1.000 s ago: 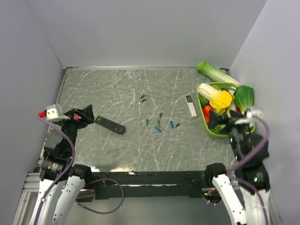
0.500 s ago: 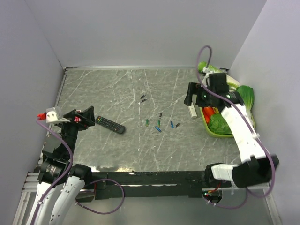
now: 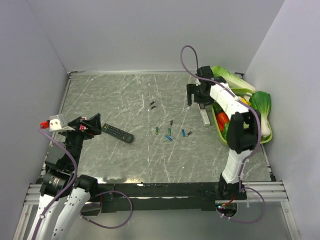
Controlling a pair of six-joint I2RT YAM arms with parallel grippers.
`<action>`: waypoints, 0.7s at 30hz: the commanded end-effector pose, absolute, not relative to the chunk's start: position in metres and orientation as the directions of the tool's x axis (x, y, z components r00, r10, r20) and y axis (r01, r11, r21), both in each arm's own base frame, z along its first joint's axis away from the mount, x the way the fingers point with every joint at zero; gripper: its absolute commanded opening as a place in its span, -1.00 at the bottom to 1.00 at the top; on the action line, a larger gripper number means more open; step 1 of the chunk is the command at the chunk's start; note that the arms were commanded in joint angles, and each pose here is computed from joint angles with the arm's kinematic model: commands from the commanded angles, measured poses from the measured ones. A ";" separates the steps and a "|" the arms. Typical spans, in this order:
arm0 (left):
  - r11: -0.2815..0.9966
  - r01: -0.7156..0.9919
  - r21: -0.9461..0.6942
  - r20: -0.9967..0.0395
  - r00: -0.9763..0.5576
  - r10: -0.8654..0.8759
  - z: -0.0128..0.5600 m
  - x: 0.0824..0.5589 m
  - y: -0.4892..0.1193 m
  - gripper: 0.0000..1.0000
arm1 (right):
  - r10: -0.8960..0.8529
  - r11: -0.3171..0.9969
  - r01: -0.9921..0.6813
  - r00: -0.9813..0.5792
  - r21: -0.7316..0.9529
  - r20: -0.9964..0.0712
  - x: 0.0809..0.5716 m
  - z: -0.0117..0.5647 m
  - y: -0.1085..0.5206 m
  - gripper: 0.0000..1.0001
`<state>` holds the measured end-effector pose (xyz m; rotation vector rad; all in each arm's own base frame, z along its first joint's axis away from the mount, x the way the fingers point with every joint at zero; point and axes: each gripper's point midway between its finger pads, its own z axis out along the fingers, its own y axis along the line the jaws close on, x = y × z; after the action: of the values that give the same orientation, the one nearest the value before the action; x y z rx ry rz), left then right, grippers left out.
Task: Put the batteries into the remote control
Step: Pick up the remote control from the center of the board.
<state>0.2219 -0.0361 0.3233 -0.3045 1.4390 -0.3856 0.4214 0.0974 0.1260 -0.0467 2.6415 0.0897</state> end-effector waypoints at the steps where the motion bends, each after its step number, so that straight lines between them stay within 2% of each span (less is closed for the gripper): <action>1: 0.896 0.085 -0.435 -0.885 0.140 -0.443 0.345 0.215 -0.032 0.94 | -0.046 0.995 0.006 -0.865 -0.101 -0.500 0.459 0.124 0.075 0.82; 10: 0.897 0.085 -0.433 -0.887 0.137 -0.441 0.345 0.216 -0.032 0.94 | -0.073 0.980 0.018 -0.892 -0.196 -0.445 0.489 0.087 0.068 0.79; 21: 0.897 0.084 -0.433 -0.887 0.135 -0.441 0.345 0.216 -0.032 0.94 | -0.038 0.988 0.016 -0.940 -0.156 -0.340 0.476 0.042 0.072 0.80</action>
<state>0.2214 -0.0361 0.3251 -0.3038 1.4355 -0.3871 0.4812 0.0748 0.0451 -0.0462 2.7515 -0.2252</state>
